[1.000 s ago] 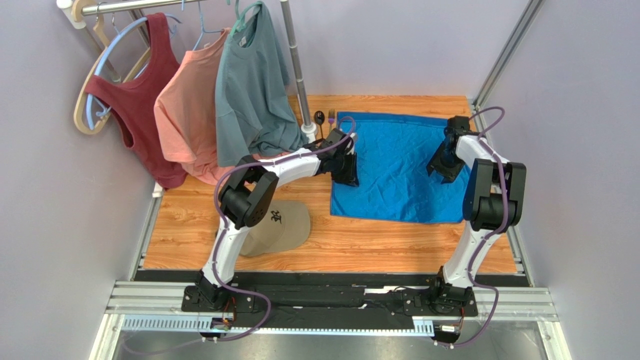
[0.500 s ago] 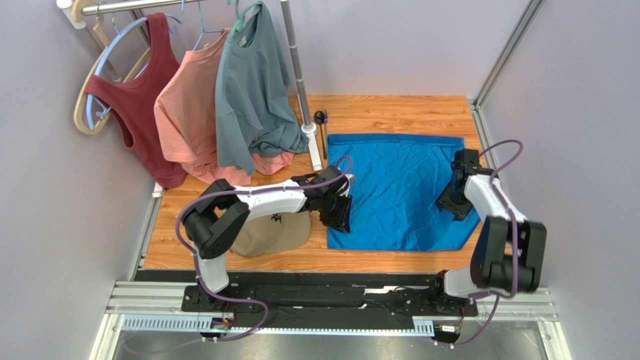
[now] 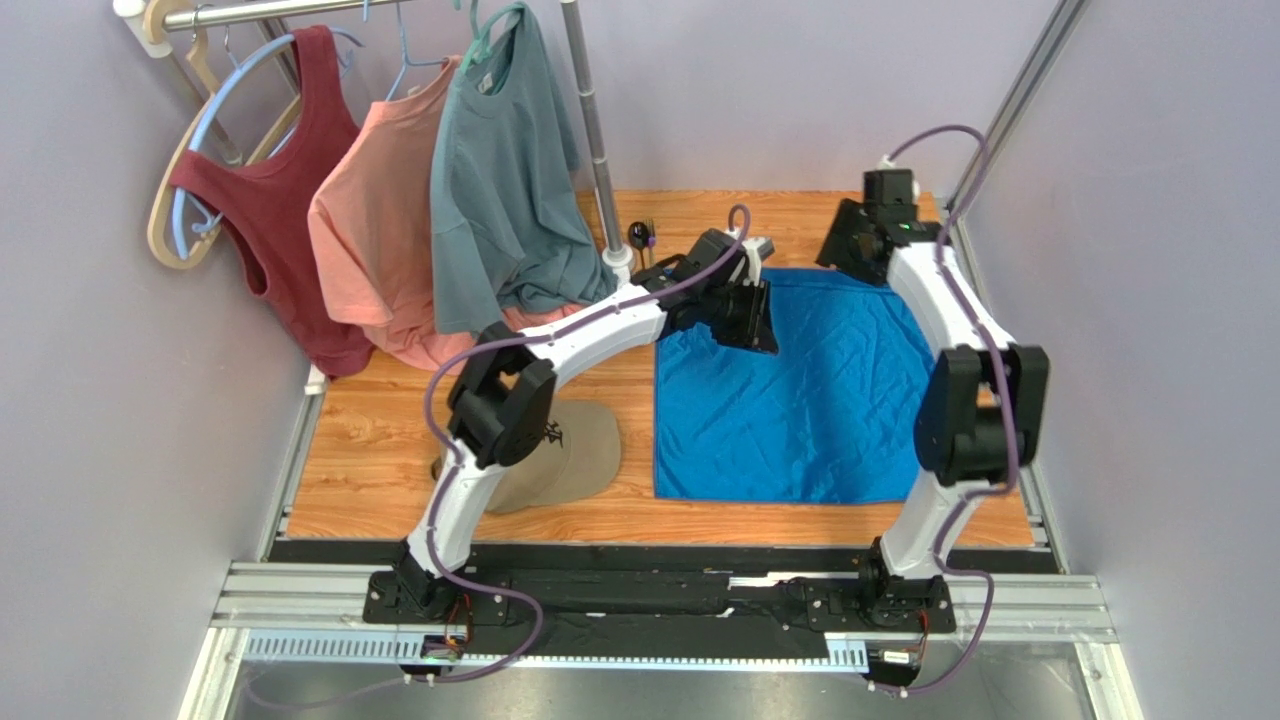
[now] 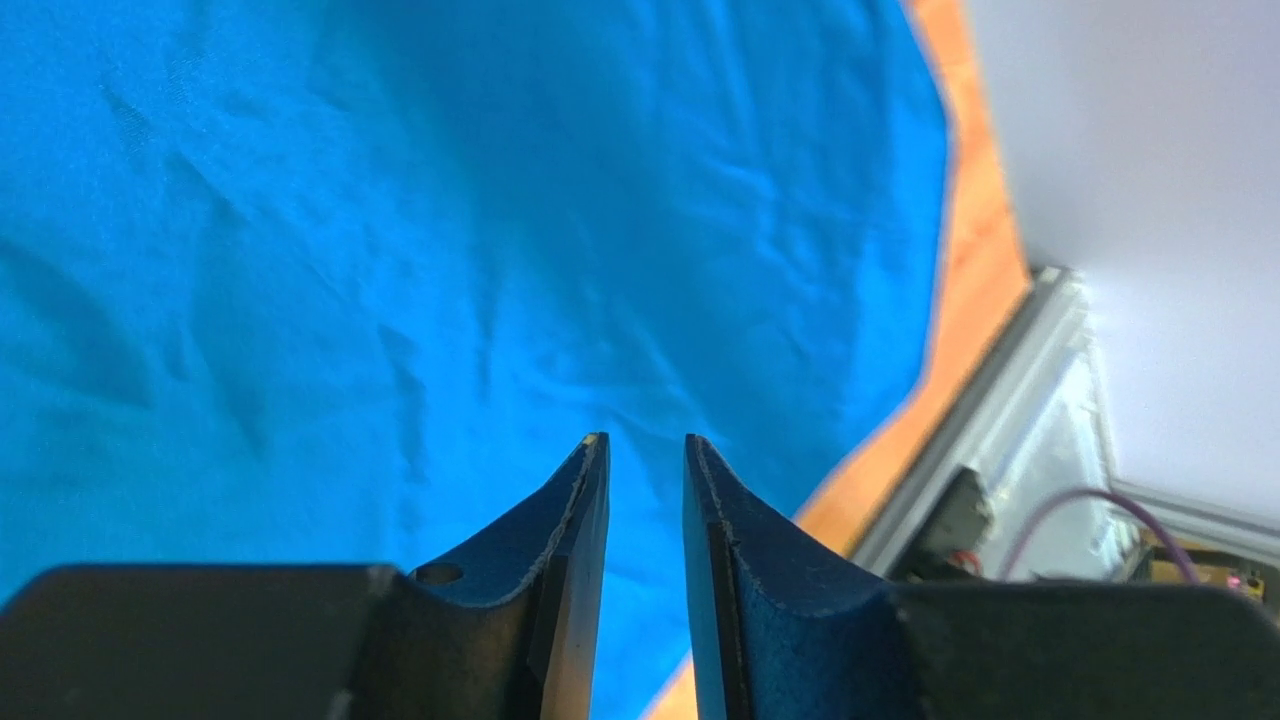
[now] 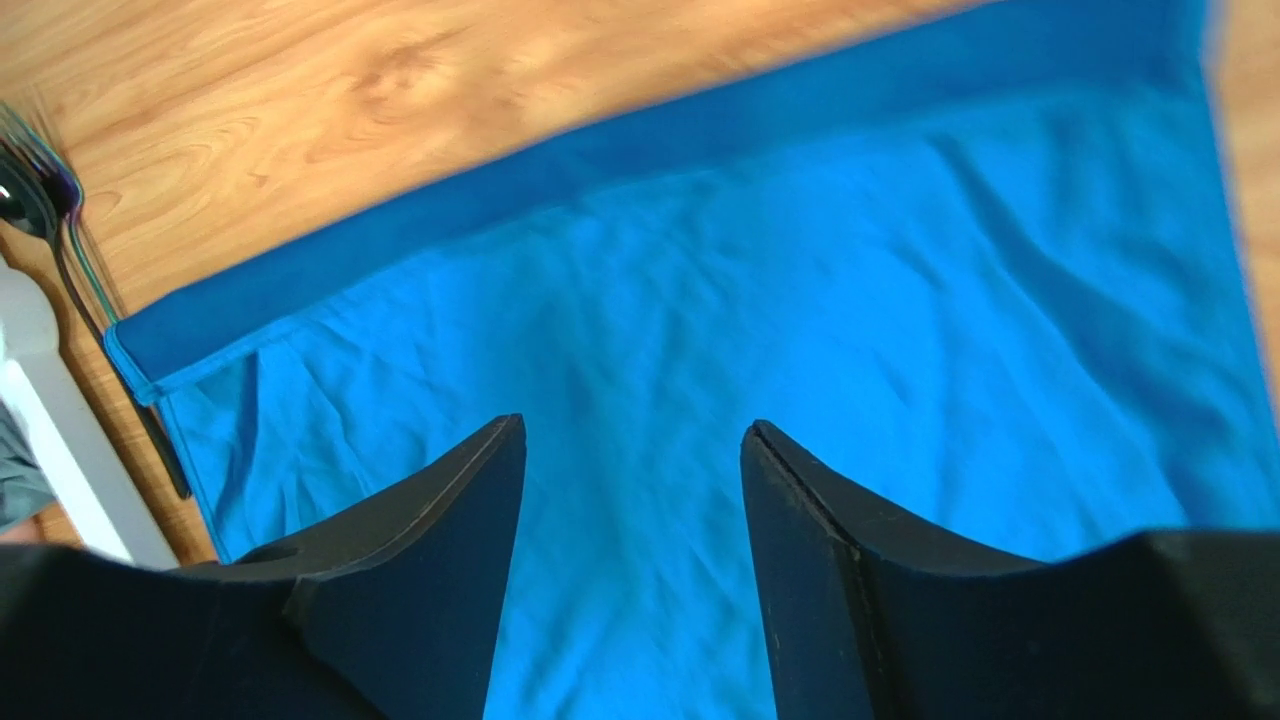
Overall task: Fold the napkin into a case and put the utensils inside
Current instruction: Smooth out the napkin at the center of the board.
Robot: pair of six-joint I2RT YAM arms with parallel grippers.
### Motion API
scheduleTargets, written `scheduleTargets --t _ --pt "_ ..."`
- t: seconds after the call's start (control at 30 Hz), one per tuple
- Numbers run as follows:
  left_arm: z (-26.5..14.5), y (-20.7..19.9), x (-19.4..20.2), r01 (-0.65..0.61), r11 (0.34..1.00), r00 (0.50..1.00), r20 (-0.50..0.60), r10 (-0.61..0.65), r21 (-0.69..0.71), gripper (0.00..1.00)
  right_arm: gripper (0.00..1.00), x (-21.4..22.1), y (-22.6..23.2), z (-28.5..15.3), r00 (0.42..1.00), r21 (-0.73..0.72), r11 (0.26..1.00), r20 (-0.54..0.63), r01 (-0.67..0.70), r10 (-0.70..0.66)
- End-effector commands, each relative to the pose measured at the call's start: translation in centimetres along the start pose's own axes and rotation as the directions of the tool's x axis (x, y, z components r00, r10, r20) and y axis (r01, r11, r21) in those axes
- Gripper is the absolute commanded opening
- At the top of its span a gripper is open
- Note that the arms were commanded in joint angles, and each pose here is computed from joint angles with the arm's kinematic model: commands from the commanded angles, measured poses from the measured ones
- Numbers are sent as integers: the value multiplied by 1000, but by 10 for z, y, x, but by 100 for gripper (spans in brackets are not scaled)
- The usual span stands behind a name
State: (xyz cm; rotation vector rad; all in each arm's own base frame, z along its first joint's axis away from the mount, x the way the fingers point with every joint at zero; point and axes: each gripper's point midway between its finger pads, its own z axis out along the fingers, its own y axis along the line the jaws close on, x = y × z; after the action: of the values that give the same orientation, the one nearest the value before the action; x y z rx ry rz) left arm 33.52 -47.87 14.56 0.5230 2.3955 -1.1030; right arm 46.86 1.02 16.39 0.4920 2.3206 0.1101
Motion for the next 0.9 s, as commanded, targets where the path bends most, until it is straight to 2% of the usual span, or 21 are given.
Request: scheduleTargets --t 0.0,0.03,0.27,0.5,0.87 --pt "33 30 26 29 998 994 -100 -35 -59 31 57 -16 31 33 992 -16 992 28 122 -122" --pt "38 37 34 41 997 992 -118 -50 -72 31 57 -5 31 52 991 -9 991 -11 134 -134" --pt "41 62 57 63 988 988 -128 -81 -141 28 57 15 53 96 978 -39 979 -44 201 -202" --pt "43 75 84 85 982 980 -162 -113 -170 27 57 23 55 121 967 -21 969 -54 247 -248" --pt "45 72 92 88 983 977 -179 -116 -159 26 57 28 53 139 955 27 959 -97 282 -279"
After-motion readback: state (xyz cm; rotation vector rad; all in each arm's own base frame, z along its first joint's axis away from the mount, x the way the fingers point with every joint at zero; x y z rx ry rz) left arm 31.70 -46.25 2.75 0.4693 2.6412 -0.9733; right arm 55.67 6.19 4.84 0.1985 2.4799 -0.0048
